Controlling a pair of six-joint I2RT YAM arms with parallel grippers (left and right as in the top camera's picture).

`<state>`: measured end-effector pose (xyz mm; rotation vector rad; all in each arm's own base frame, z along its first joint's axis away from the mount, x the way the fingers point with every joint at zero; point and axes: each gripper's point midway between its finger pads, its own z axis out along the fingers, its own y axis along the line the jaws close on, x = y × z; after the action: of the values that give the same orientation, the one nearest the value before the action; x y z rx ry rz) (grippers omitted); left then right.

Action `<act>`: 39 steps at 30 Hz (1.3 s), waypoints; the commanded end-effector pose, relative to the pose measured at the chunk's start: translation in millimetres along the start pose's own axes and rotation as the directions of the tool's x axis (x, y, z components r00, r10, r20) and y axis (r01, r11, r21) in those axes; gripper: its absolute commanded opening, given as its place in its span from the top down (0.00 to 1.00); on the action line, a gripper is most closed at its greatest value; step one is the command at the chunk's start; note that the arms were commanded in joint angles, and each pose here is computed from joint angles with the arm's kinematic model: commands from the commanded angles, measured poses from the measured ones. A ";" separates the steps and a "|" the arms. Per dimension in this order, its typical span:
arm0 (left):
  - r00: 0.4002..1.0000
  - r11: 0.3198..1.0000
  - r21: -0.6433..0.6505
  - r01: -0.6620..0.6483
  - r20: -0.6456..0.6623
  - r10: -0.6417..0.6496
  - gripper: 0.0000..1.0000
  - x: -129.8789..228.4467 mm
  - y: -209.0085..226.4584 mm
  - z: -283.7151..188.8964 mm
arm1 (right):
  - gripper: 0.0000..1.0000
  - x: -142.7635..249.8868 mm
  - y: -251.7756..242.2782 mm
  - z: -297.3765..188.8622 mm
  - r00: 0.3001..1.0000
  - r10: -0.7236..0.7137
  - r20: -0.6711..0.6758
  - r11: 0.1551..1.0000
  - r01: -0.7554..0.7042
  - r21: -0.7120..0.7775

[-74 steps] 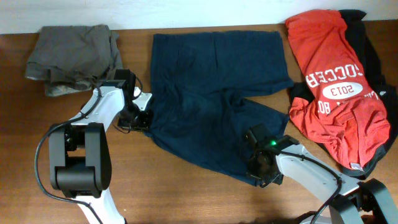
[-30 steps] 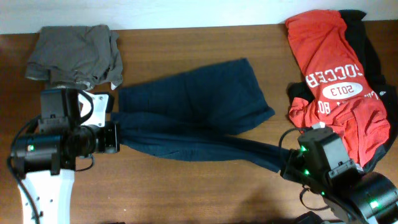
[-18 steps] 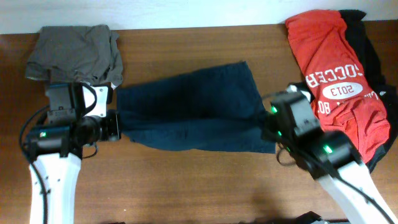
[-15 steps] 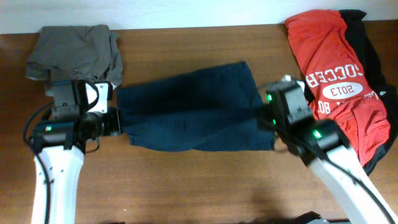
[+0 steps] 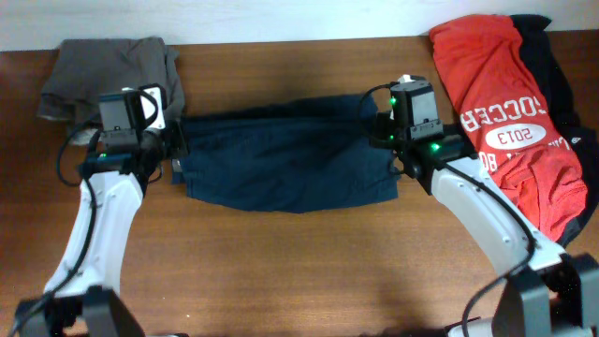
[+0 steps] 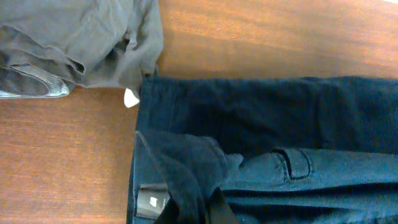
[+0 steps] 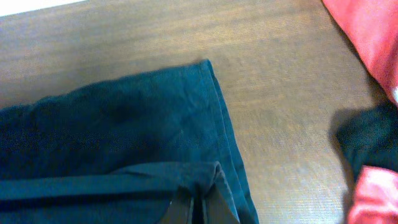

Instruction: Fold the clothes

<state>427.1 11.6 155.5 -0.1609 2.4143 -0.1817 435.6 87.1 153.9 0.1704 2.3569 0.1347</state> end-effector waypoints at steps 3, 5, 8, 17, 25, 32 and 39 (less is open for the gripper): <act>1.000 0.998 -0.059 0.006 0.019 -0.005 0.99 -2.2 11.5 42.7 | 0.96 -15.3 -10.6 26.6 0.998 0.002 0.060 0.999 -0.004 0.039; 0.999 0.999 -0.049 -0.004 0.044 0.006 0.99 -7.1 7.5 52.8 | 0.96 -16.1 -9.2 36.9 0.997 0.002 0.072 0.999 -0.005 0.035; 0.996 0.999 -0.041 -0.014 0.093 0.018 0.99 -17.7 3.7 61.4 | 0.96 -16.8 -6.5 52.4 0.996 -0.002 0.090 1.000 0.000 0.028; 0.978 0.997 -0.074 -0.017 0.208 0.032 0.99 -44.2 7.2 66.2 | 0.96 -32.7 1.8 79.0 0.981 -0.012 0.192 1.000 0.013 -0.001; 0.961 0.997 -0.069 -0.019 0.275 0.037 0.01 -56.5 8.2 82.5 | 0.01 -57.2 12.5 93.9 0.942 -0.054 0.332 0.997 0.067 -0.029; 0.960 0.998 -0.065 -0.021 0.279 0.038 0.01 -58.9 6.6 76.2 | 0.01 -64.4 12.7 77.4 0.942 -0.053 0.333 0.997 0.067 -0.030; 0.985 0.997 -0.077 -0.016 0.173 0.029 0.01 -35.5 8.5 69.3 | 0.01 -52.8 11.0 42.3 0.978 -0.076 0.193 0.995 0.086 -0.045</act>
<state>505.4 18.9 110.4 -0.1749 2.2530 -0.0681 505.0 93.1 111.9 0.0699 2.2179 0.0969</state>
